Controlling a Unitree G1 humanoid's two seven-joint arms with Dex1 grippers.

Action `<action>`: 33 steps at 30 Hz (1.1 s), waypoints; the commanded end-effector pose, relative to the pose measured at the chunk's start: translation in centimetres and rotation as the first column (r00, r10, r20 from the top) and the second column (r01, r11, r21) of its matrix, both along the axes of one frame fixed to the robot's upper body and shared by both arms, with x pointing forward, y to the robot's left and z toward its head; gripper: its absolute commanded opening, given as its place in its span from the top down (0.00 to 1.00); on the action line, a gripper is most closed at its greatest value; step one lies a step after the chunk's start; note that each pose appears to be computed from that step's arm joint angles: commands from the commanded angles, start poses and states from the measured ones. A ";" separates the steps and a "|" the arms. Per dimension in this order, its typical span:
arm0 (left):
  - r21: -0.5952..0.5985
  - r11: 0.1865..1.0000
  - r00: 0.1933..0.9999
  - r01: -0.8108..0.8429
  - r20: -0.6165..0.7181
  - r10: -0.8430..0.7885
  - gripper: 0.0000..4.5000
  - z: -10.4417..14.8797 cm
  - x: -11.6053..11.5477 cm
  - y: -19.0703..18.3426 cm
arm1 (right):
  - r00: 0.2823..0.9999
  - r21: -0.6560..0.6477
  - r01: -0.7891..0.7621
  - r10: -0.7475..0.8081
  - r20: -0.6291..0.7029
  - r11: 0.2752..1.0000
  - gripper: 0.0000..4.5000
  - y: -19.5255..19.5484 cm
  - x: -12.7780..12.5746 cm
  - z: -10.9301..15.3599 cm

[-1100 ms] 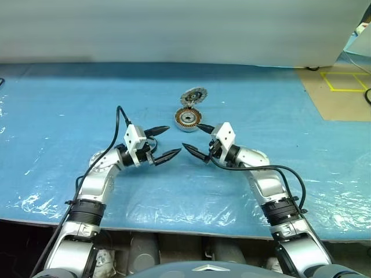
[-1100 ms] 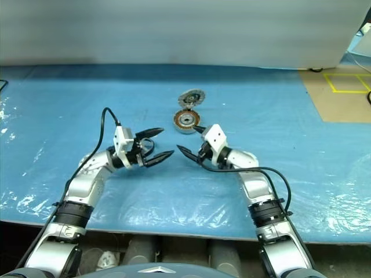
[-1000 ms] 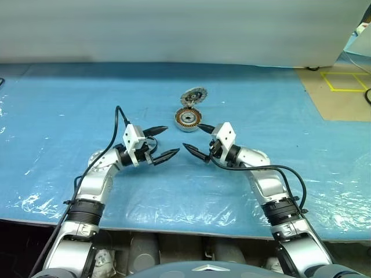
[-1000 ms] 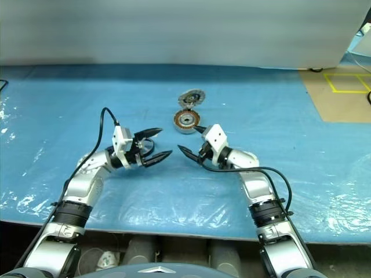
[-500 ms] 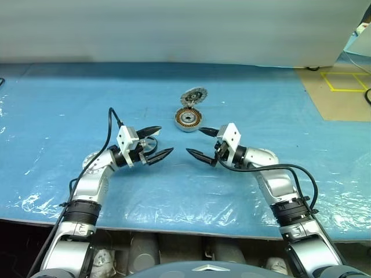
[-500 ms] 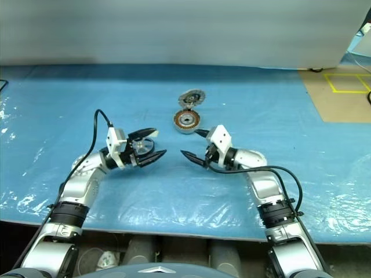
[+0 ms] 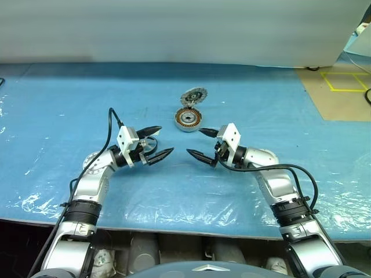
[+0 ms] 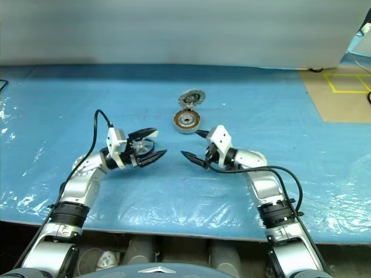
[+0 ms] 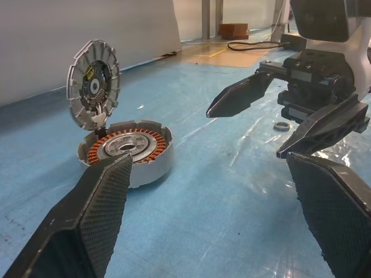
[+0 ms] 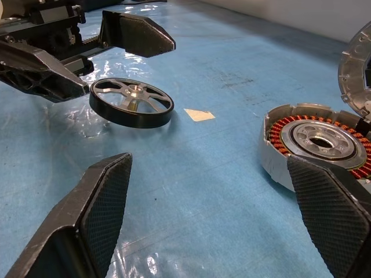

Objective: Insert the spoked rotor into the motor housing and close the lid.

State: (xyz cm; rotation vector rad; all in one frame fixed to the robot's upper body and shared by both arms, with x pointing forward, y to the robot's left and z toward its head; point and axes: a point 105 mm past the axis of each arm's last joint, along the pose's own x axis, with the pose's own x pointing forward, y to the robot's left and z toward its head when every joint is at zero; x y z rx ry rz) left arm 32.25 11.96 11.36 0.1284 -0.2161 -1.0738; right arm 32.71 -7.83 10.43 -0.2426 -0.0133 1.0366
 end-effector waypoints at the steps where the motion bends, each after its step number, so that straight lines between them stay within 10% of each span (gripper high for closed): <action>1: -0.013 1.000 0.999 0.002 0.034 -0.002 0.00 0.8 0.0 0.1 | 0.999 0.023 -0.009 0.008 0.054 1.000 0.01 0.0 -0.2 1.5; 12: -0.006 1.000 1.000 0.005 0.022 -0.005 0.00 0.3 -0.3 0.0 | 0.996 0.020 0.007 -0.009 0.092 1.000 0.01 0.1 0.4 2.4; 33: -0.014 1.000 1.000 -0.010 0.013 0.010 0.00 0.0 -0.5 -0.2 | 0.985 -0.571 -0.105 0.163 0.051 0.814 0.01 1.9 7.2 3.9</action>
